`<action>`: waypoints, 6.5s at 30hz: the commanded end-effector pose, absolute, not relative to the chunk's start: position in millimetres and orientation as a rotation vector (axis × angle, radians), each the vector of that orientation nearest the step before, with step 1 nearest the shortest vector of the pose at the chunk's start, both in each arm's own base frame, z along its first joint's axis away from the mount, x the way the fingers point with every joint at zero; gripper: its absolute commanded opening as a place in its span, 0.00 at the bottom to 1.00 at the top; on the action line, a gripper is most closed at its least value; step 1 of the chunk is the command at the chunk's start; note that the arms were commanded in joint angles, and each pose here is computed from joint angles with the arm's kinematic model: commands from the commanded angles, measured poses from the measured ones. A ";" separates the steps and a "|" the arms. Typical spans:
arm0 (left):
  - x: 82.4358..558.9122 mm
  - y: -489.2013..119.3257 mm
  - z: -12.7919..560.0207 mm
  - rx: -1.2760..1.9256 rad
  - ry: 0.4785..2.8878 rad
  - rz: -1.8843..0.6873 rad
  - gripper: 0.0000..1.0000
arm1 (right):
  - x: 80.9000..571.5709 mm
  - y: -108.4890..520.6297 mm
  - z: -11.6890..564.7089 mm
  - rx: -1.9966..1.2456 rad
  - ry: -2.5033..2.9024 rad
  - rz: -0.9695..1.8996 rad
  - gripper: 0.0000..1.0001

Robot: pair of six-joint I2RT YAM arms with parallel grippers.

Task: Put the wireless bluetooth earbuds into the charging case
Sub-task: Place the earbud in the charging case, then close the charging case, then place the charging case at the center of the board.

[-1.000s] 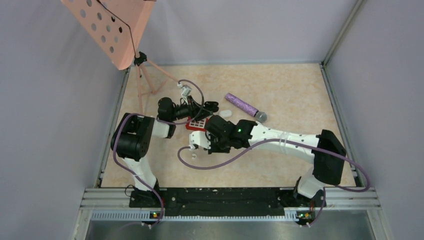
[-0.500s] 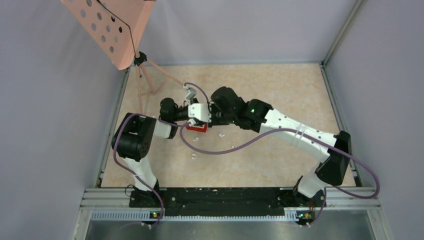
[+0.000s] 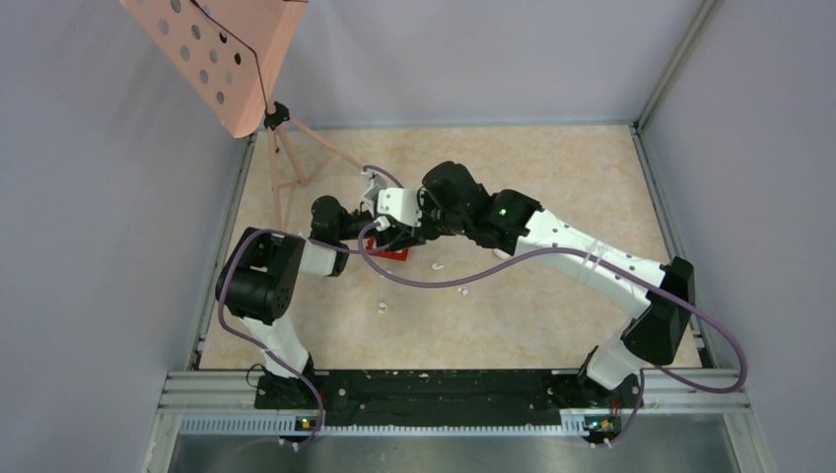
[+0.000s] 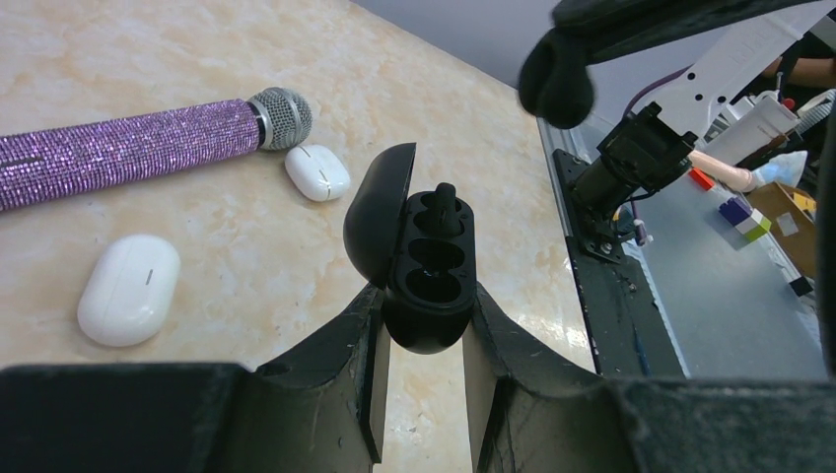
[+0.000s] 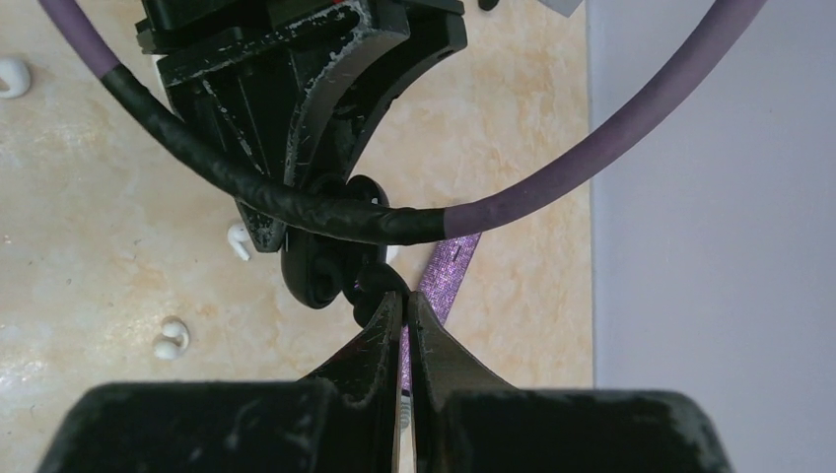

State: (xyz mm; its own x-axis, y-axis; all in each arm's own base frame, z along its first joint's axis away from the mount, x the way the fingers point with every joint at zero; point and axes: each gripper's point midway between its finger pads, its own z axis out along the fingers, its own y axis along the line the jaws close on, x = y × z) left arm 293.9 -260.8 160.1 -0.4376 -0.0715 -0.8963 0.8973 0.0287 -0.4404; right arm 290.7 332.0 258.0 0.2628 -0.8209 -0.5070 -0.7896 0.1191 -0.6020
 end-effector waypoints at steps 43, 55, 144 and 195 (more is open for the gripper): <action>274.5 -268.8 195.5 0.959 1.436 -1.551 0.00 | 293.7 357.8 235.0 -1.553 1.585 0.084 0.00; 275.6 -269.7 194.2 0.947 1.453 -1.561 0.00 | 292.4 360.3 224.7 -1.572 1.567 0.041 0.00; 317.4 -283.3 142.7 0.779 1.730 -1.474 0.01 | 282.5 267.5 226.3 -1.314 1.788 0.636 0.82; 351.6 -294.2 103.3 0.588 2.378 -0.851 0.59 | 357.3 223.2 169.1 -1.262 1.875 0.541 0.69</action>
State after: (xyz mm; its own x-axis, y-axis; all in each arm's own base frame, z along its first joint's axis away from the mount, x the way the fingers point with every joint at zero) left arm 354.7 -314.9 74.6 -0.8476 0.0689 -0.5262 0.4192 0.6950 -0.5842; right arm 337.4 200.4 149.1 -0.3038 -0.6108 -0.7312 -0.8670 0.4955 -0.0537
